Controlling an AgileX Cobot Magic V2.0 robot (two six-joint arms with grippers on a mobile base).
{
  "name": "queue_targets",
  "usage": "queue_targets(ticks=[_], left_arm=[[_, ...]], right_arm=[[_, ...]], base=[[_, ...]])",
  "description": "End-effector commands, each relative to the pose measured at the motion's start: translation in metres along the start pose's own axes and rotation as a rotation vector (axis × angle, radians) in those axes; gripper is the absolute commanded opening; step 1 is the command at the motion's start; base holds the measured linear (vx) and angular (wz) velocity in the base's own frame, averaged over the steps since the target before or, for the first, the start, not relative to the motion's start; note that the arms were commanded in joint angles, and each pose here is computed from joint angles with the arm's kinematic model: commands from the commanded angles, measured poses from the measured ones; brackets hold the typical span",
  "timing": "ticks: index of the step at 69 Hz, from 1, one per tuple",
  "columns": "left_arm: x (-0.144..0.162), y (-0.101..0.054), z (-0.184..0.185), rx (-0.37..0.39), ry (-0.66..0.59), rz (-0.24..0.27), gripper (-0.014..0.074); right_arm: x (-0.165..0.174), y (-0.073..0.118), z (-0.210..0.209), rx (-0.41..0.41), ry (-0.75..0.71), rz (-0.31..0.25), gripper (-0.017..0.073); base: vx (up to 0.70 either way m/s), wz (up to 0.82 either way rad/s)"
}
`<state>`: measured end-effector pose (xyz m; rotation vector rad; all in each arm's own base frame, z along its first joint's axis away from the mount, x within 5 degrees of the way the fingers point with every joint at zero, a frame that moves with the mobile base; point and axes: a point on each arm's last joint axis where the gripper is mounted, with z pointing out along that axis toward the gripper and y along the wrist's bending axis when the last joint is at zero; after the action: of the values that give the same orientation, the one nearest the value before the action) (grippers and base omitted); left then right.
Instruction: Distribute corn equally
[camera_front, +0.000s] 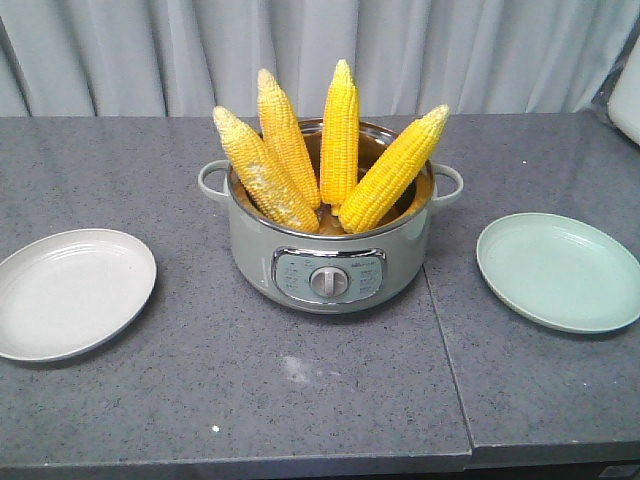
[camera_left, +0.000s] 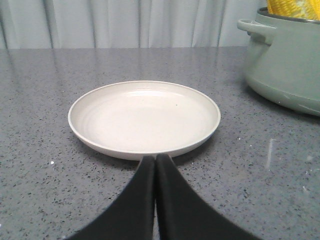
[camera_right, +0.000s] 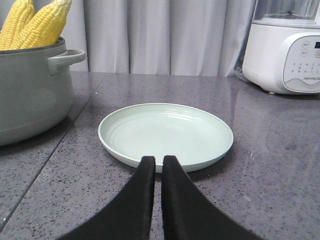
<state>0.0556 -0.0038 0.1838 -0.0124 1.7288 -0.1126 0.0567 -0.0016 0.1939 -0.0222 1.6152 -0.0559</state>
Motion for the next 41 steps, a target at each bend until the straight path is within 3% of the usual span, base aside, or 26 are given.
queue_targets(ticks=[1, 8, 12, 15, 24, 31, 41], left_arm=[[-0.008, -0.001, -0.002, 0.009, -0.092, -0.009, -0.0008], [-0.008, -0.001, -0.002, 0.009, -0.096, -0.006, -0.0008], [-0.012, -0.002, -0.002, 0.019, -0.119, -0.066, -0.0008], [-0.017, -0.002, -0.003, 0.025, -0.164, -0.078, -0.0008], [-0.042, -0.004, -0.01, 0.032, -0.29, -0.039, -0.0008], [-0.072, -0.006, -0.014, 0.034, -0.339, -0.026, -0.0008], [-0.116, -0.01, -0.005, 0.027, -0.243, 0.013, -0.0008]], right_arm=[[-0.005, 0.0, -0.001, 0.004, -0.08, -0.007, -0.0008], [-0.007, 0.0, -0.001, 0.004, -0.09, -0.005, -0.0008], [-0.014, 0.0, -0.002, -0.002, -0.141, 0.079, -0.0008], [-0.022, -0.001, -0.004, -0.004, -0.172, 0.109, -0.0008], [-0.057, -0.002, -0.009, 0.009, -0.236, -0.006, -0.0008], [-0.088, -0.004, -0.004, 0.009, -0.24, -0.007, -0.0008], [-0.128, -0.006, 0.017, 0.007, -0.17, -0.006, -0.0008]], base=[[0.0, 0.0], [0.0, 0.0], [0.0, 0.0], [0.0, 0.0], [0.0, 0.0], [0.0, 0.0], [0.0, 0.0]])
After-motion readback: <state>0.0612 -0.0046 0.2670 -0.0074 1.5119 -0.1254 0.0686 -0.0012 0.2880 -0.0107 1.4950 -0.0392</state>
